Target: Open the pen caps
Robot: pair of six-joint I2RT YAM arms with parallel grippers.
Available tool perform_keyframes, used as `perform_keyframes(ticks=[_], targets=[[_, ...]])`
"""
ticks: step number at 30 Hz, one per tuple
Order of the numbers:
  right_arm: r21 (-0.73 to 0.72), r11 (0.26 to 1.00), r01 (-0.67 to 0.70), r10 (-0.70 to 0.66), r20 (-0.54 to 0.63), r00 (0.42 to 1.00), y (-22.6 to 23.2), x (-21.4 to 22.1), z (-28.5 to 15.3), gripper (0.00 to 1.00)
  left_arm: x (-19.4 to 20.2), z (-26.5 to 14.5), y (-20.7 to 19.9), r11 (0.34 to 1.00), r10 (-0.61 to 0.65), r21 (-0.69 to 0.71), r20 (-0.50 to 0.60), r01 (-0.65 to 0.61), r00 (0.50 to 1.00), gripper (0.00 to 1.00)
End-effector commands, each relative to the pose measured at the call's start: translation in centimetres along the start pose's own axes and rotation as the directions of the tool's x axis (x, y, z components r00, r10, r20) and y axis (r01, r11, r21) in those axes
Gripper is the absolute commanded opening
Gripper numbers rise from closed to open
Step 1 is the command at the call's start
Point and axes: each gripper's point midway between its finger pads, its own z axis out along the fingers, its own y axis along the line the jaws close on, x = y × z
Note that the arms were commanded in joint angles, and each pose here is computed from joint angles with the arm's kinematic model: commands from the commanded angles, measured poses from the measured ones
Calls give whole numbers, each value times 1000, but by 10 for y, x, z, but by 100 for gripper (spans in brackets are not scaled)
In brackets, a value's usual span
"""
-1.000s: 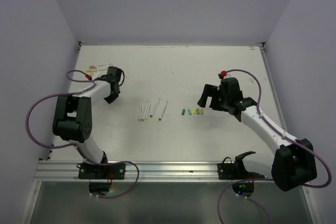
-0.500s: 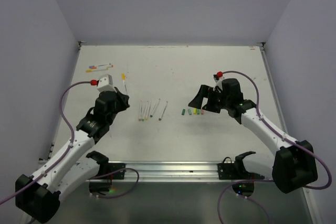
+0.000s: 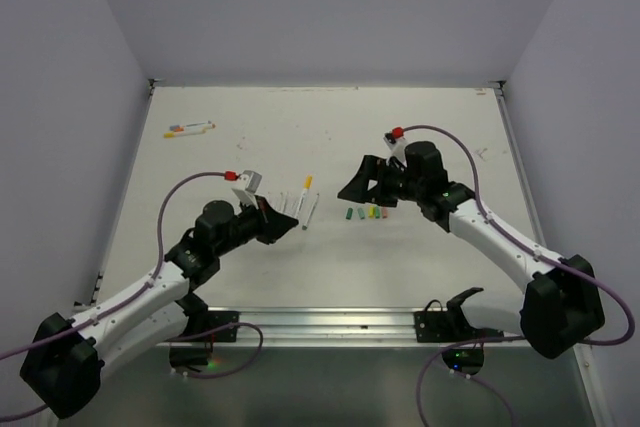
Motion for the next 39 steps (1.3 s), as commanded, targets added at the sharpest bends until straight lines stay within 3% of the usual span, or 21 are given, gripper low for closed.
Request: perform_keyframes(ticks=[1, 5, 16, 20, 24, 39], targets=[[-32, 998, 47, -46, 34, 998, 29, -14, 12, 87, -2, 9, -35, 991, 15, 133, 13, -17, 1000, 0], [-96, 994, 50, -41, 95, 995, 45, -23, 18, 81, 10, 16, -47, 987, 19, 157, -25, -14, 1000, 0], [-117, 993, 27, -17, 86, 996, 46, -24, 31, 69, 10, 22, -70, 968, -19, 251, -28, 25, 999, 0], [-126, 992, 18, -7, 83, 996, 45, -23, 37, 61, 14, 24, -73, 966, -16, 256, -44, 27, 999, 0], [-145, 989, 1, 10, 73, 997, 48, -20, 43, 44, 16, 25, -75, 964, -27, 265, -46, 38, 999, 0], [-156, 988, -7, 16, 56, 998, 50, -6, 51, 21, 11, 30, -84, 958, -39, 281, -42, 49, 998, 0]])
